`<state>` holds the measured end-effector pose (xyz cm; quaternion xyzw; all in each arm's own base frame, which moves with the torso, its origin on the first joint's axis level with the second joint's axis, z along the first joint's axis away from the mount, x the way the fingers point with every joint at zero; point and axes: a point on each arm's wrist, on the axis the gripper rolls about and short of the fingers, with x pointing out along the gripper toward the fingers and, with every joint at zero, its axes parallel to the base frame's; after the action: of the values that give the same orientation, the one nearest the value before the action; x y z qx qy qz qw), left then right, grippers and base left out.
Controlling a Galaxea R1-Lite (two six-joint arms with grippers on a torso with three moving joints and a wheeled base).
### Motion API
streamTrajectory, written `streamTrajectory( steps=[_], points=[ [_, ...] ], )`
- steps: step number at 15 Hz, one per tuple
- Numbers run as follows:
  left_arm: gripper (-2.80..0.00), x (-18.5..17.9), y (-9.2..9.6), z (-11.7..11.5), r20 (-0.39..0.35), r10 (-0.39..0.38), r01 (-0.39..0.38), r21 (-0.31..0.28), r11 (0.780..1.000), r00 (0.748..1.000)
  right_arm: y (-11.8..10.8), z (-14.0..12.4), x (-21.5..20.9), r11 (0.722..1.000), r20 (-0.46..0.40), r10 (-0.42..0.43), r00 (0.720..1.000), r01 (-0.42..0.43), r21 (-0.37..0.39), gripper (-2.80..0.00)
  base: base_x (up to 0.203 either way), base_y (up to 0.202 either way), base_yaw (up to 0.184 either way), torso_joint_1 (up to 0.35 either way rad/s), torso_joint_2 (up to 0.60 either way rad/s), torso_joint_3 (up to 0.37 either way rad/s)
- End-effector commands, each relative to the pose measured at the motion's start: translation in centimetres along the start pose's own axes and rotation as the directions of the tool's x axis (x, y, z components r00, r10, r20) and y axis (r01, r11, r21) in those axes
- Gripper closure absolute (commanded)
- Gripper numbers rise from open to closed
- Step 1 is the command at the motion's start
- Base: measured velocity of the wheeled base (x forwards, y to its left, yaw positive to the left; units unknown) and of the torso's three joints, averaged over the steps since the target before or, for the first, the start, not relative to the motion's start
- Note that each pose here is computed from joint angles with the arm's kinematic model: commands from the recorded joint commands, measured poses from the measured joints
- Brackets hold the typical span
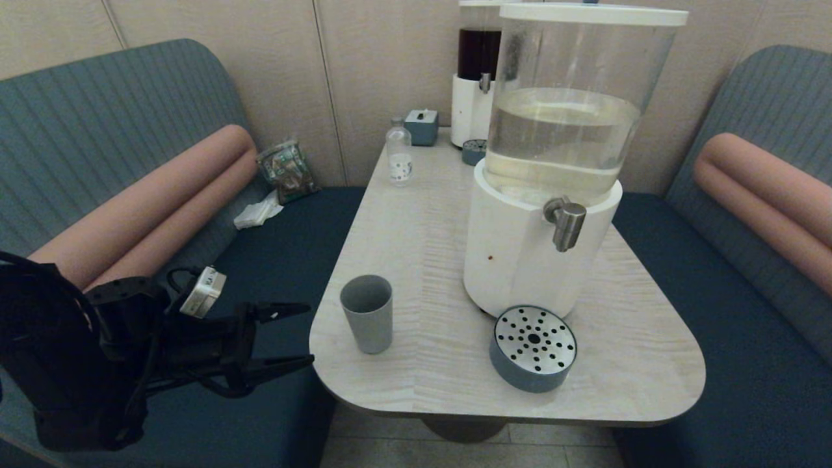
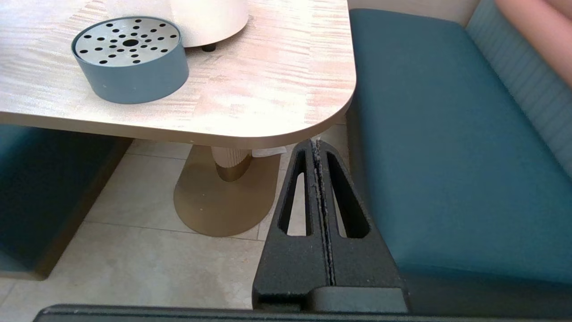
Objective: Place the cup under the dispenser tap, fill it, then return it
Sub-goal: Pick up the cup
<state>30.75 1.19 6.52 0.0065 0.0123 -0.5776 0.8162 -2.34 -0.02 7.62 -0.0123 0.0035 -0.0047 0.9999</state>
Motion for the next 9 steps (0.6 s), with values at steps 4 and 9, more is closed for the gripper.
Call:
streamTrajectory(
  steps=[4,9],
  points=[
    [-2.8,3.0,1.0,-0.6,0.004,-0.076,0.076,0.012,0.997,0.997,0.0,0.0,0.0,1.0,0.008,0.0,1.0,0.0,-0.021,0.0,0.0,0.0,0.0,0.0,0.0,0.0],
    [-2.8,6.5,2.1,-1.2,0.002,-0.067,0.067,0.032,0.997,0.998,0.0,0.0,0.0,1.0,0.012,-0.001,1.0,0.002,-0.02,0.0,0.0,0.0,0.0,0.0,0.0,0.0]
  ],
)
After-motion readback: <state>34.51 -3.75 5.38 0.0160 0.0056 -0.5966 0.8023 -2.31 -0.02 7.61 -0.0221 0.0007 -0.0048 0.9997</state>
